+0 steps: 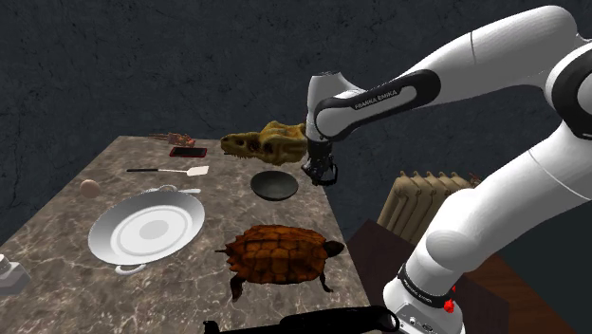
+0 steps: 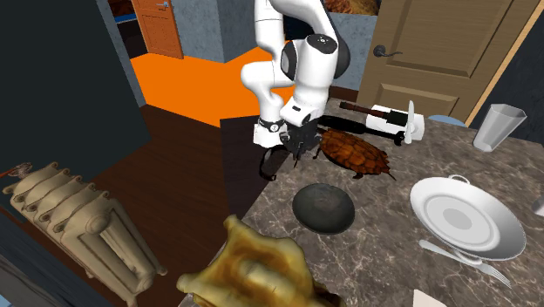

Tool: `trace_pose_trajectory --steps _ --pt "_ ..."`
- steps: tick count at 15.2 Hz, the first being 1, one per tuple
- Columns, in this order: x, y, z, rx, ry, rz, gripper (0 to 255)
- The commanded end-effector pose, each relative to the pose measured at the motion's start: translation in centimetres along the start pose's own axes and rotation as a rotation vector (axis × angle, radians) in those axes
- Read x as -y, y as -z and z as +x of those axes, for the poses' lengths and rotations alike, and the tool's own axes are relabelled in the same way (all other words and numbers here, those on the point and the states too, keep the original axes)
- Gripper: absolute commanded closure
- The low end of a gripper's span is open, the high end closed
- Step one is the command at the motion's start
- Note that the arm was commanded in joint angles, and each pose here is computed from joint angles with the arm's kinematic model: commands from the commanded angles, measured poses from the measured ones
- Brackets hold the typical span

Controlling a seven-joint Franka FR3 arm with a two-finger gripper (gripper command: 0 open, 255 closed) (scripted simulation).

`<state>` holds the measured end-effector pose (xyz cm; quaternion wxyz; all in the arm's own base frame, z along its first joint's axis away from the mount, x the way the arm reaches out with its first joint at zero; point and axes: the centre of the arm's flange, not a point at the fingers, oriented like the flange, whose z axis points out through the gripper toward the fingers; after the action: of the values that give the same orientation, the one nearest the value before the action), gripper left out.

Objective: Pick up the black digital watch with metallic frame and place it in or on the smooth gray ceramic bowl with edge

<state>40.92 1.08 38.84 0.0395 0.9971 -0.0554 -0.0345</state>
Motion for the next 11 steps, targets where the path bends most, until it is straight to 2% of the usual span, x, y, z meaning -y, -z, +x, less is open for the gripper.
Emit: trace_pose_trajectory --steps 1,11 --pt "1.0 0.6 0.9 0.001 0.0 0.0 255" --pt "10.4 1.0 10.1 0.001 0.0 0.0 255"
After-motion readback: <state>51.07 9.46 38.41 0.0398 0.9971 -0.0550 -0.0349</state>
